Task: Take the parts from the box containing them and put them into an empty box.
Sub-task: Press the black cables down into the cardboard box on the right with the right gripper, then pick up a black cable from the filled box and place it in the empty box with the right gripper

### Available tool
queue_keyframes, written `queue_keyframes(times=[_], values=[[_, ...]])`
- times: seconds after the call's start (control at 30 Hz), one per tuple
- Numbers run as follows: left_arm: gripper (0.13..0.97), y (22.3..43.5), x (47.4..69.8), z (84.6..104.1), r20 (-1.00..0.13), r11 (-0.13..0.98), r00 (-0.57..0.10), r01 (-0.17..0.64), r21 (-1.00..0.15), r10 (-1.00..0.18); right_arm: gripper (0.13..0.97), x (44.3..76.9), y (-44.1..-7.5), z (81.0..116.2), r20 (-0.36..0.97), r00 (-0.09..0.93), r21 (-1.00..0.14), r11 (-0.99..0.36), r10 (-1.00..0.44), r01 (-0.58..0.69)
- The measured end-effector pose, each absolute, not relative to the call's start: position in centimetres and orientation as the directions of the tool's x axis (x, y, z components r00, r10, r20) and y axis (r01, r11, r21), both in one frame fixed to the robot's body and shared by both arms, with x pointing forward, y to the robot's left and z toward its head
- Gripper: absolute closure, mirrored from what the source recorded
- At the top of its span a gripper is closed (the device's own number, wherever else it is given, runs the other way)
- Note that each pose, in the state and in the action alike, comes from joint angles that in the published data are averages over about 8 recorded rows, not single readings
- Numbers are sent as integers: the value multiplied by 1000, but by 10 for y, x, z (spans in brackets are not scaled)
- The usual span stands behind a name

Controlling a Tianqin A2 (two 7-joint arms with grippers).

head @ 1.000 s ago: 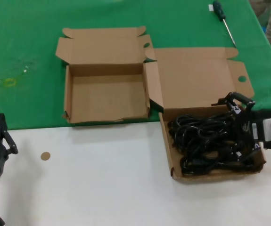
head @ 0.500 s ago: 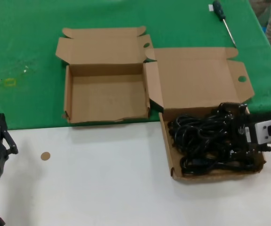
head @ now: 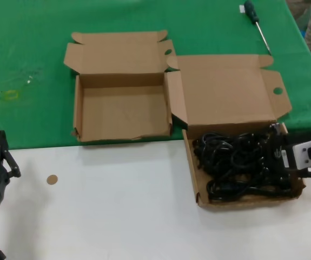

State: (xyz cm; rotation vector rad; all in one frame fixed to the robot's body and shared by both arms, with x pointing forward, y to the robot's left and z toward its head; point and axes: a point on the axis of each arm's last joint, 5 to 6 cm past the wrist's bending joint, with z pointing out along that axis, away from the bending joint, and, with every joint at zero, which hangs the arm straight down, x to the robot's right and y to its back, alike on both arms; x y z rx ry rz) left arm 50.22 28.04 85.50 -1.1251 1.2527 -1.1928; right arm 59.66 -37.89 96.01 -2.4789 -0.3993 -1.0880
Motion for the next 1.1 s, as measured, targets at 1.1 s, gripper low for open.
queue_keyframes(times=[1.1], values=[[945, 280, 502, 855, -71, 70, -35, 22, -997, -997, 878, 624, -345, 1036, 785, 618, -310, -836, 44, 453]])
